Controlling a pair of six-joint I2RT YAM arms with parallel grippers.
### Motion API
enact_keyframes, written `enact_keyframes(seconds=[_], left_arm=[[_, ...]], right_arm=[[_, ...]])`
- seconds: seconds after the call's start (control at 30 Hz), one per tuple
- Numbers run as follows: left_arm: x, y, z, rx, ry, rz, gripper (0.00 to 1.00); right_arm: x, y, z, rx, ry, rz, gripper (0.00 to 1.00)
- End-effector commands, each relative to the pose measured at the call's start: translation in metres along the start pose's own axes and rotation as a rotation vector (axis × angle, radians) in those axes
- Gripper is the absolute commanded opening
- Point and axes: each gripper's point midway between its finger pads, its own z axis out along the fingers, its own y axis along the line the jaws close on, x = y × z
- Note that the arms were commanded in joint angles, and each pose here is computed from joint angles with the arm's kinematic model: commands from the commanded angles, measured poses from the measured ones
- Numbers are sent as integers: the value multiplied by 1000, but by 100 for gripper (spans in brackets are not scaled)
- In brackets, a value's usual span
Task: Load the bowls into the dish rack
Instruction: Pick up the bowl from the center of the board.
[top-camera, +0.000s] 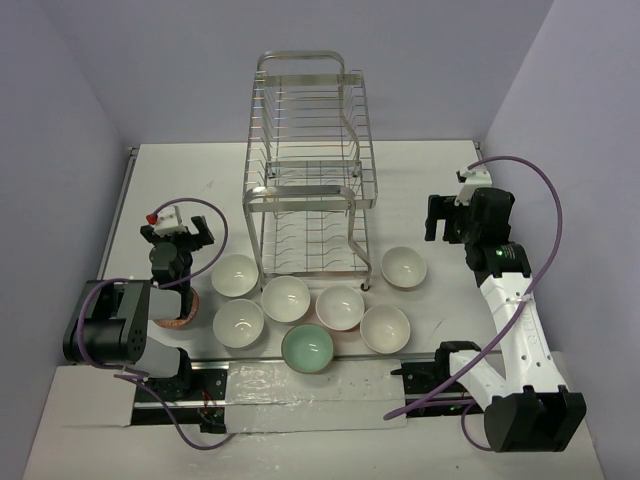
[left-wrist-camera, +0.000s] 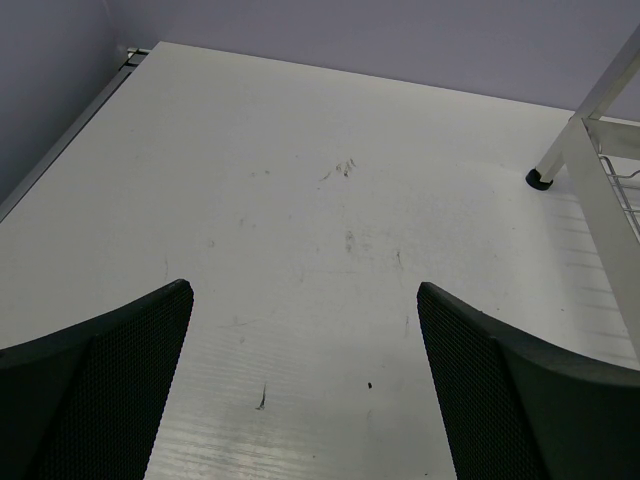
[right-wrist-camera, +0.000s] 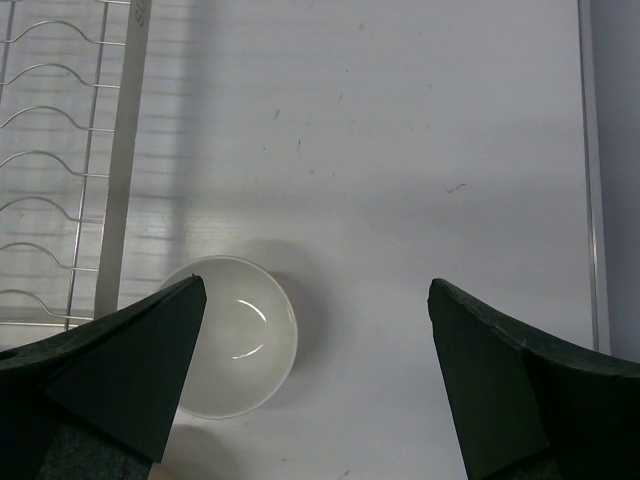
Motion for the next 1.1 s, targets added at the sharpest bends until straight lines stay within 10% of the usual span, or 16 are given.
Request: enact_keyframes(seconds=[0.0,1.07], left_arm=[[-5,-4,0,18,-22,-14,99],[-5,-4,0,22,-18,-13,99]], right_arm=[[-13,-3,-3,15,-59,3,100],[16,17,20,-121,92,-40,100]])
